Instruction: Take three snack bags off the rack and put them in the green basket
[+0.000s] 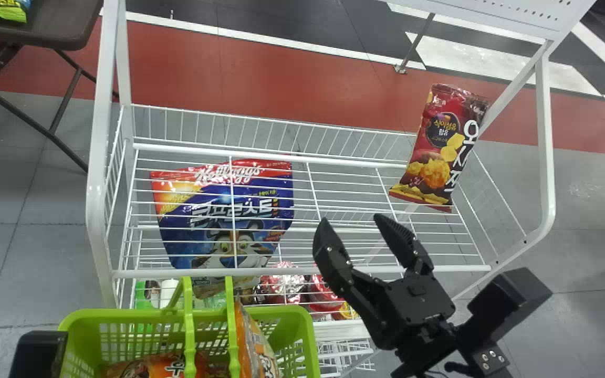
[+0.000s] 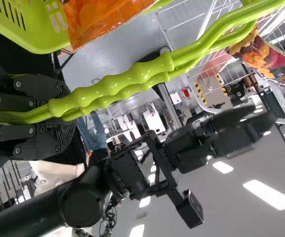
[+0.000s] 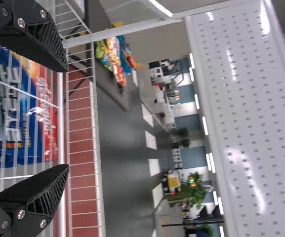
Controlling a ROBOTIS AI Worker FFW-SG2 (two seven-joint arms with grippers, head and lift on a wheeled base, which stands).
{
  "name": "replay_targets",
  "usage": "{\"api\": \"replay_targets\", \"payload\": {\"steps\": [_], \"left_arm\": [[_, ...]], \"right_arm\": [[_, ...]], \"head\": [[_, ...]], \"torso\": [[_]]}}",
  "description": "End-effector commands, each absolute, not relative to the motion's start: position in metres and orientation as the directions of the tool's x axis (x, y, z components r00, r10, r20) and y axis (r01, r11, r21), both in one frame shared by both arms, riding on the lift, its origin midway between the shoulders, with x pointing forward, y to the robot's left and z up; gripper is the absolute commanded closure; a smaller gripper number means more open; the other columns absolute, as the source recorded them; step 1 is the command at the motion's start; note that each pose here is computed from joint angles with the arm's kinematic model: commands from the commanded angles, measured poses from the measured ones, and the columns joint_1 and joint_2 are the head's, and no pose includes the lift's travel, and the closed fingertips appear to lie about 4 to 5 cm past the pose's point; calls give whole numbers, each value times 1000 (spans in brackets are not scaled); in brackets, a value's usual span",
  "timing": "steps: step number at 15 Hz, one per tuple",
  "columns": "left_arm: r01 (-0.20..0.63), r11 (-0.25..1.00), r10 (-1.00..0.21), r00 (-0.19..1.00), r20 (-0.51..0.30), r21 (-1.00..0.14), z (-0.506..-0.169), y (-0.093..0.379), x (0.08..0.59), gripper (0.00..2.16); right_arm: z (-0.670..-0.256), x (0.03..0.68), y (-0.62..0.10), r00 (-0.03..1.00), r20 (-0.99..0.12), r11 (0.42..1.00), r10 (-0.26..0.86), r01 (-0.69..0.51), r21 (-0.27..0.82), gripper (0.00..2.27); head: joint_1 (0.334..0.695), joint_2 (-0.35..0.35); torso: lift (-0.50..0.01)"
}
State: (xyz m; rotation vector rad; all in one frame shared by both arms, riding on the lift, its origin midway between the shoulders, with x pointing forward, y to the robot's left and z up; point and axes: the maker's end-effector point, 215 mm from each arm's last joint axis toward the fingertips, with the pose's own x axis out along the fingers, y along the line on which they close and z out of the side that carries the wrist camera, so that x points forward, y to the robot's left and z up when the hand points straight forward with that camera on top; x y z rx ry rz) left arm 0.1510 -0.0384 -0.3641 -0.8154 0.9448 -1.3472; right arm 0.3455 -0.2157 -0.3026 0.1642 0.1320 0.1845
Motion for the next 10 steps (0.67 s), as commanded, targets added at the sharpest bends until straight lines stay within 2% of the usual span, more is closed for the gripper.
{"api": "replay_targets", "payload": {"steps": [1, 4, 10], "left_arm": [[413, 66, -997, -19, -81, -908, -366, -40, 149, 1754], [418, 61, -997, -13, -73, -906, -366, -39, 150, 1754], [422, 58, -998, -11, -69, -905, -364, -39, 150, 1754]], "right_arm": [[-314, 342, -216, 967, -172, 971, 187, -155, 182, 144], [-300, 344, -220, 976, -128, 977, 175, -157, 143, 147], [-293, 345, -221, 979, -107, 978, 173, -158, 135, 147]], "head": [[695, -350], [695, -350], [695, -350]], "torso": [[-23], [-23], [-23]]}}
